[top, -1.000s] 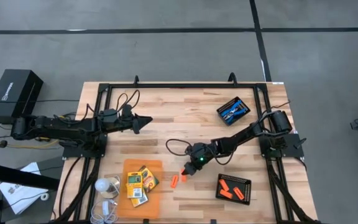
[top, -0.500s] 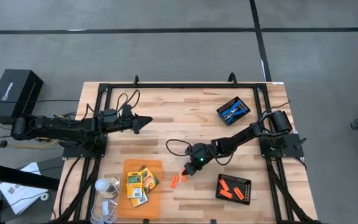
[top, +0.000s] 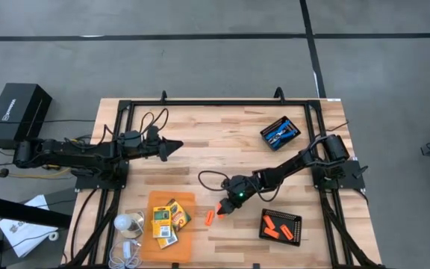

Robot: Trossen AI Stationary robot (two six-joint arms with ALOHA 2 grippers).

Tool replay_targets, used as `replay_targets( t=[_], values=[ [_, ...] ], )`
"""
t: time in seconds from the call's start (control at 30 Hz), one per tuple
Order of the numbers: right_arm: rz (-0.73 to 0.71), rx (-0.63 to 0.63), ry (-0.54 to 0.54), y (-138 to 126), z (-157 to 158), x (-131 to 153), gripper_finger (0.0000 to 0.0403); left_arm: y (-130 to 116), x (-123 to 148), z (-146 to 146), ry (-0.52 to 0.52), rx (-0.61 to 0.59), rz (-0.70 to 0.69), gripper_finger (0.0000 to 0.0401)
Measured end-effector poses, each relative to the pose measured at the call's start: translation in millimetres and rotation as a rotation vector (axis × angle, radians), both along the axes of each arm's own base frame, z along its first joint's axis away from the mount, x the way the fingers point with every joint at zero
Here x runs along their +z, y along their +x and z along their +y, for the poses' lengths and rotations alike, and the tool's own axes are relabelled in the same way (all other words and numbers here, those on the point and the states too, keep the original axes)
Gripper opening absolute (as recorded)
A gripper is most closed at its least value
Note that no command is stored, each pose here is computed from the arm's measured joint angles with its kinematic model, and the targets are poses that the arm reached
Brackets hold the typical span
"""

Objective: Pick & Place School Supplies
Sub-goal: Put the orange eraser into the bottom black bin

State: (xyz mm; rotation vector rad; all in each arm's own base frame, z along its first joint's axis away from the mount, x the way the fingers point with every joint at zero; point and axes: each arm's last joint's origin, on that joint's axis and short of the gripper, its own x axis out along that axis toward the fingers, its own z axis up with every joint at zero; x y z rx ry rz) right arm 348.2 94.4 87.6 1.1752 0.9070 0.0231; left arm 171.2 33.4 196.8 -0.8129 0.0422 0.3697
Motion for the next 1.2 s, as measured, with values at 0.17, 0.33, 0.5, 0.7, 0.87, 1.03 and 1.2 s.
replay_targets(
  t=[0.17, 0.33, 0.5, 0.7, 0.87, 1.03, 1.2],
  values=[
    [0.01, -0.004, 0.001, -0.4, -0.4, -0.8, 0.0153, 0.2, 0.0, -0.6, -0.004, -0.022, -0.001, 0.009],
    [0.048, -0.007, -0.006, -2.6, -0.9, -2.6, 0.0157, 0.2, -0.2, -0.6, -0.005, -0.022, 0.001, 0.009],
    [0.092, -0.022, -0.007, -4.6, -3.0, -4.5, 0.0156, 0.2, -0.2, -0.6, -0.005, -0.023, 0.001, 0.009],
    [0.111, -0.028, -0.005, -4.7, -6.6, -5.2, 0.0151, 0.1, -0.3, -0.7, -0.005, -0.023, 0.003, 0.009],
    [0.155, -0.026, -0.026, -7.1, -9.1, -7.1, 0.0152, 0.3, -0.4, -1.3, -0.009, -0.044, 0.002, 0.009],
    [0.161, -0.02, -0.034, -7.8, -9.3, -7.4, 0.0158, 0.3, -0.3, -1.3, -0.01, -0.048, 0.001, 0.009],
    [0.164, -0.032, -0.031, -7.6, -9.9, -7.4, 0.0163, 0.3, -0.3, -1.3, -0.009, -0.047, 0.001, 0.009]
  ],
)
